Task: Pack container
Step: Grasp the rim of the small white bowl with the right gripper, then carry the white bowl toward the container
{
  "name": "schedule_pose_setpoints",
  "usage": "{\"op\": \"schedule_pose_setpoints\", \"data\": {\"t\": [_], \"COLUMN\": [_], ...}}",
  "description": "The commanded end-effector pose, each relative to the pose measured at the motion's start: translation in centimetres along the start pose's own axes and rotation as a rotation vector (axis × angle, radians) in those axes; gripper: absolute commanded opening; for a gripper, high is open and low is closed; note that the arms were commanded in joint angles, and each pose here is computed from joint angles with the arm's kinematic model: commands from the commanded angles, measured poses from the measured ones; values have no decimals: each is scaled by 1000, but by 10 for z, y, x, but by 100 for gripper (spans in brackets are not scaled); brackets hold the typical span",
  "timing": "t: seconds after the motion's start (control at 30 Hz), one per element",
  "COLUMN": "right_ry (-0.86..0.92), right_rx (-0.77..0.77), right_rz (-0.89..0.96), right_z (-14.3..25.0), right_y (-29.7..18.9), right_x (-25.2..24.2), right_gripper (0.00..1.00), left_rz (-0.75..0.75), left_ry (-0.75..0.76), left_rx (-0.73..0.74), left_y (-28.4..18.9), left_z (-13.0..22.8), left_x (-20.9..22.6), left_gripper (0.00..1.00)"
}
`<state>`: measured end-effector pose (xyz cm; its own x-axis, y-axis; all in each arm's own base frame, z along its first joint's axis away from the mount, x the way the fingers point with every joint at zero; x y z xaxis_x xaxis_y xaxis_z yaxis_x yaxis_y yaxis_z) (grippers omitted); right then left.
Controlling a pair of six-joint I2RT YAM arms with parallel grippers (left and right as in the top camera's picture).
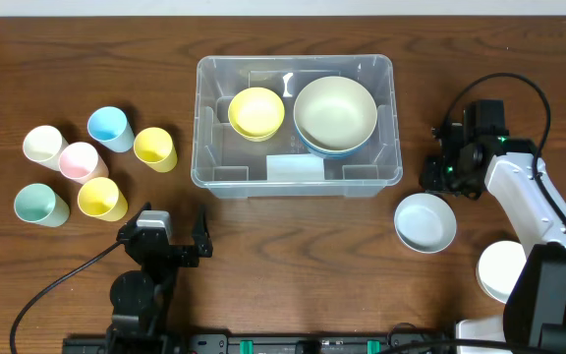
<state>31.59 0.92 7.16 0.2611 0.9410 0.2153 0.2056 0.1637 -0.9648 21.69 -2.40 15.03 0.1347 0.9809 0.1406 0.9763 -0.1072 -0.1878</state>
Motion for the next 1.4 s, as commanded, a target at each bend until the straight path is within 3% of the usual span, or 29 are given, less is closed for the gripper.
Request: {"op": "schedule_pose_setpoints", "data": {"t": [0.0, 0.2, 0.4, 1.0, 1.13, 1.23, 1.37], "right_ry": [22, 229, 387, 545, 568, 572, 574], "right_rx": [32, 100, 37, 82, 59, 53, 37], "right_rz": [-14, 69, 250, 316, 316, 313, 323], "right_z": [8, 30, 43, 86, 85, 85, 83], "right_y": [0, -8, -40, -7, -2, 0, 0], "right_x": [0, -12, -38, -59, -60, -61, -63], "right_gripper": [35, 32, 33, 33, 27, 15, 8], "left_rz": [9, 9, 9, 9, 9, 9, 9], "left_ry": [1, 1, 1, 1, 1, 1, 1], "left_rx": [42, 42, 42, 42, 42, 42, 42], "left_y": [1, 1, 1, 1, 1, 1, 1], "left_z": [13, 13, 14, 13, 14, 13, 13], "left_x": [-2, -2, -2, -2, -2, -2, -2], "left_gripper": [98, 98, 98, 98, 98, 98, 98]}}
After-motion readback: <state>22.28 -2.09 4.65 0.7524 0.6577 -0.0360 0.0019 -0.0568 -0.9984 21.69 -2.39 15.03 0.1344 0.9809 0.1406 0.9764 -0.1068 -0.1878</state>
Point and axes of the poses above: each gripper's point midway between its finger pads, its own y axis out along the fingers, its own x axis along the line the jaws close on, z = x × y, the point moved 2 cm from there along -y, back along the fingers, and after that the axes turned 15 degrees about y, right-handed, at the moved point
